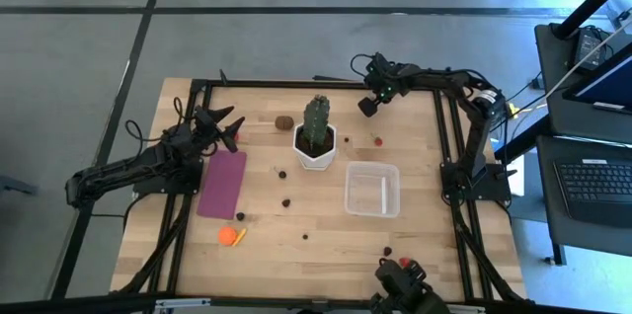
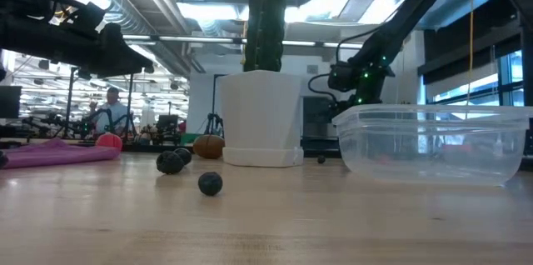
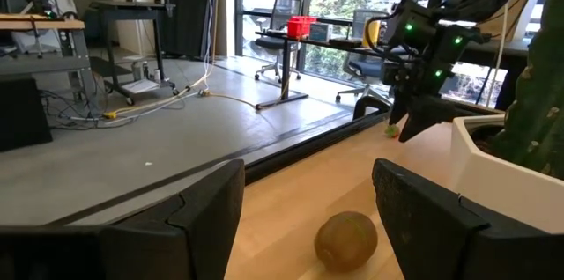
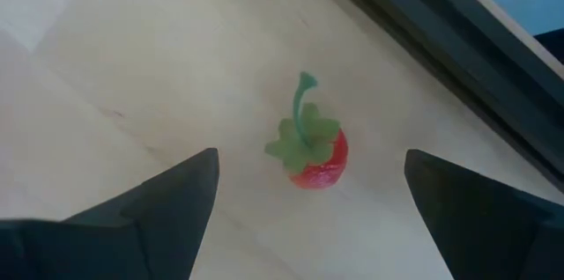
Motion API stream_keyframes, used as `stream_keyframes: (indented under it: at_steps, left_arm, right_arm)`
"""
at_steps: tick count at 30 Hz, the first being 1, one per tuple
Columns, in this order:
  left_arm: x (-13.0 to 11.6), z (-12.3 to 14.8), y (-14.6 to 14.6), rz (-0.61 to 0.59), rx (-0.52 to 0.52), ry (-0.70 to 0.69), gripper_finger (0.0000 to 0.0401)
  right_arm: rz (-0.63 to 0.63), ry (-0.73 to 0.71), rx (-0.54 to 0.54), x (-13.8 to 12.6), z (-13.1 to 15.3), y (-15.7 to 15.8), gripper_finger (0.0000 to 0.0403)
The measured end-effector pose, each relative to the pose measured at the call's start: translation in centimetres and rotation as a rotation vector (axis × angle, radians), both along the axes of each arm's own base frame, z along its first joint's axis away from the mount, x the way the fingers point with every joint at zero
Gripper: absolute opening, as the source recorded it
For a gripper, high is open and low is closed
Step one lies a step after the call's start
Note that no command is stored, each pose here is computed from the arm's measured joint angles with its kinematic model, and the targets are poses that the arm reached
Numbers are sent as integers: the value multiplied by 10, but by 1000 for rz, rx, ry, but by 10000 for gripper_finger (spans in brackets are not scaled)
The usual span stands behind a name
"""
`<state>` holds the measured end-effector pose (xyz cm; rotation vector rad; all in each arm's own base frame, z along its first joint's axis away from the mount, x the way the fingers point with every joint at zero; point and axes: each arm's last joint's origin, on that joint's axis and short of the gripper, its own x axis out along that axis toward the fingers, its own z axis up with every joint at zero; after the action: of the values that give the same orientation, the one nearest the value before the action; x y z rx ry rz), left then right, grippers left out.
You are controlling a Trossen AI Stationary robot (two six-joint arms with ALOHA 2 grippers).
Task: Pick and placing Produce into tupperware
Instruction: Put the strawberry into the transparent bin
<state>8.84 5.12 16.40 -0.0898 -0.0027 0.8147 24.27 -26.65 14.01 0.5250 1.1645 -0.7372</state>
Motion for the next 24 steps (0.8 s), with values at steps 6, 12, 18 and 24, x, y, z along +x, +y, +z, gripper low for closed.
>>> stream_keyframes:
  at_steps: [6, 12, 18, 24]
  left_arm:
    - [0, 0, 0, 0, 0, 0, 244]
    - [0, 0, 0, 0, 0, 0, 244]
    - [0, 0, 0, 1, 0, 0, 244]
    - [0, 0, 0, 1, 0, 0, 244]
  right_arm:
    - [2, 11, 14, 2, -9, -2, 319]
    - [3, 9, 13, 3, -11, -2, 267]
    - [2, 9, 12, 3, -11, -2, 207]
    - [-2, 11, 14, 2, -12, -2, 145]
